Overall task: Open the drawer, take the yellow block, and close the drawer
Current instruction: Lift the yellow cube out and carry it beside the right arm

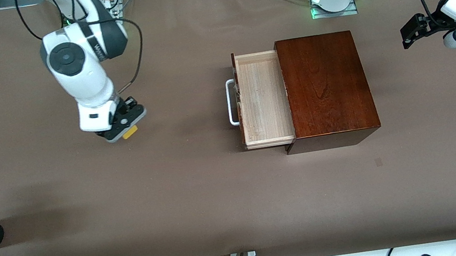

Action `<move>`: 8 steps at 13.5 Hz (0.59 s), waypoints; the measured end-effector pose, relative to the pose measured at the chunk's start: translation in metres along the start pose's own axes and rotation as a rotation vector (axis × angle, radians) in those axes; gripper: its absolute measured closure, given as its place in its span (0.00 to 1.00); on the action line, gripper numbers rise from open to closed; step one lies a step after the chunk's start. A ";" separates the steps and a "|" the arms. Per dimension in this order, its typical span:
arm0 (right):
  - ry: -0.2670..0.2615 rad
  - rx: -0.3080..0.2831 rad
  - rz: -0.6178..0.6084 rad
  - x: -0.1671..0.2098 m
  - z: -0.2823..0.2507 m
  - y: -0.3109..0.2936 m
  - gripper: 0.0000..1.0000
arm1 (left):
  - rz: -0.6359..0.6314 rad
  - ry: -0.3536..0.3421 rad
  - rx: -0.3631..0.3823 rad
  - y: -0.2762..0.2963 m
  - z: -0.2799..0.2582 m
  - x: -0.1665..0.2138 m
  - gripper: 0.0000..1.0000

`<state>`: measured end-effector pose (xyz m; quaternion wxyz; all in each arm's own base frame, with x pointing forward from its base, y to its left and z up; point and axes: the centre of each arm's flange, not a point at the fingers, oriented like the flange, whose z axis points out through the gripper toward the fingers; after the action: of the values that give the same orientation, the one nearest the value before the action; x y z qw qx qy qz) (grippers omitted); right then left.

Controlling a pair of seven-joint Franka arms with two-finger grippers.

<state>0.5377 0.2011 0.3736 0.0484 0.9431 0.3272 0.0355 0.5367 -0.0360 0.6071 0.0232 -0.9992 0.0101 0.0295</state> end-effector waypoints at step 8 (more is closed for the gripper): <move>-0.006 0.039 0.307 -0.108 0.060 0.065 0.44 | 0.001 0.005 0.000 0.000 0.000 0.001 0.00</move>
<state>0.4990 0.0792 0.3178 0.0250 0.9828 0.1798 0.0333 0.5373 -0.0364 0.6074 0.0231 -0.9993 0.0105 0.0273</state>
